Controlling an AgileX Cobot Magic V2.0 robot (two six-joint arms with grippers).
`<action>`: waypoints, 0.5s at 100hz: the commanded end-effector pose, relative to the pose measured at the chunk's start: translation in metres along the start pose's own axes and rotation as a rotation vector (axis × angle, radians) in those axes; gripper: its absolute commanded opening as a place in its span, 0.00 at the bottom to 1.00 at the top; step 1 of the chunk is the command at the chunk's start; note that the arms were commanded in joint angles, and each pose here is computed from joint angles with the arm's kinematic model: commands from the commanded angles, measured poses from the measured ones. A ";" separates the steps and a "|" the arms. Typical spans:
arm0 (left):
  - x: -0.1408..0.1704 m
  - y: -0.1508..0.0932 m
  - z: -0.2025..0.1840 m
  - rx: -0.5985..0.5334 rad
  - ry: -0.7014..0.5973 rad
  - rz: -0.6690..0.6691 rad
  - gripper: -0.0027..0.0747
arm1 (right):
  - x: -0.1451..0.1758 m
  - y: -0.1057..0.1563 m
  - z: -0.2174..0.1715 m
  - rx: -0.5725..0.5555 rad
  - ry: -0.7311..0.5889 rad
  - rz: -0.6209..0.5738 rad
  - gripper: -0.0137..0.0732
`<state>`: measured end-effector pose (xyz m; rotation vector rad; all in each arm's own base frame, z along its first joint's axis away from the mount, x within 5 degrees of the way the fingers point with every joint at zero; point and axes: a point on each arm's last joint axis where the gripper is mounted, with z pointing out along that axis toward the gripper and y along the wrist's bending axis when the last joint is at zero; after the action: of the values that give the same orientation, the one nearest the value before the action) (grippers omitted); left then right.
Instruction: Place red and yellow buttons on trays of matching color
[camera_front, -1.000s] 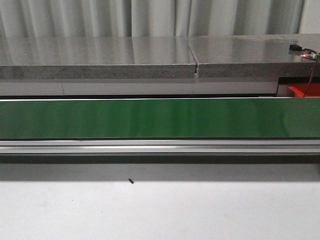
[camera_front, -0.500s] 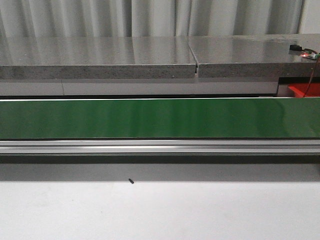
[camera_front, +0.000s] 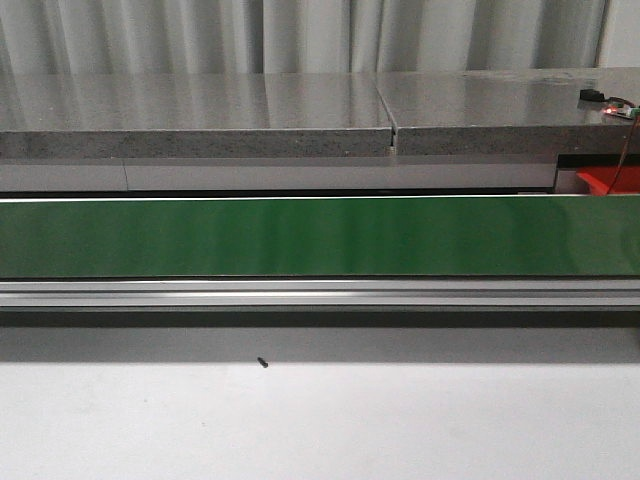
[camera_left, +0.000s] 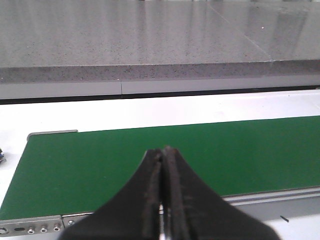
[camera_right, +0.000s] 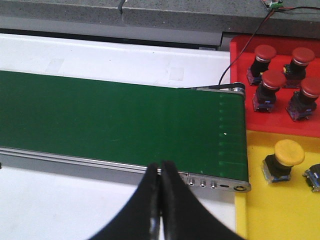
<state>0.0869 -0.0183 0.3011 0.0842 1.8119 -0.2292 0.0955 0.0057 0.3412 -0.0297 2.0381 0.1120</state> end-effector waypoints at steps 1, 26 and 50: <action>-0.015 0.000 -0.003 -0.006 -0.099 -0.019 0.01 | -0.012 0.001 -0.004 0.000 -0.084 0.008 0.08; -0.015 0.000 -0.003 -0.006 -0.099 -0.019 0.08 | -0.012 0.001 -0.004 0.000 -0.084 0.008 0.08; -0.015 0.000 -0.003 -0.005 -0.096 -0.019 0.71 | -0.012 0.001 -0.004 0.000 -0.084 0.008 0.08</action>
<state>0.0870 -0.0182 0.3014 0.0829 1.8085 -0.2282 0.0956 0.0060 0.3413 -0.0278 2.0367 0.1185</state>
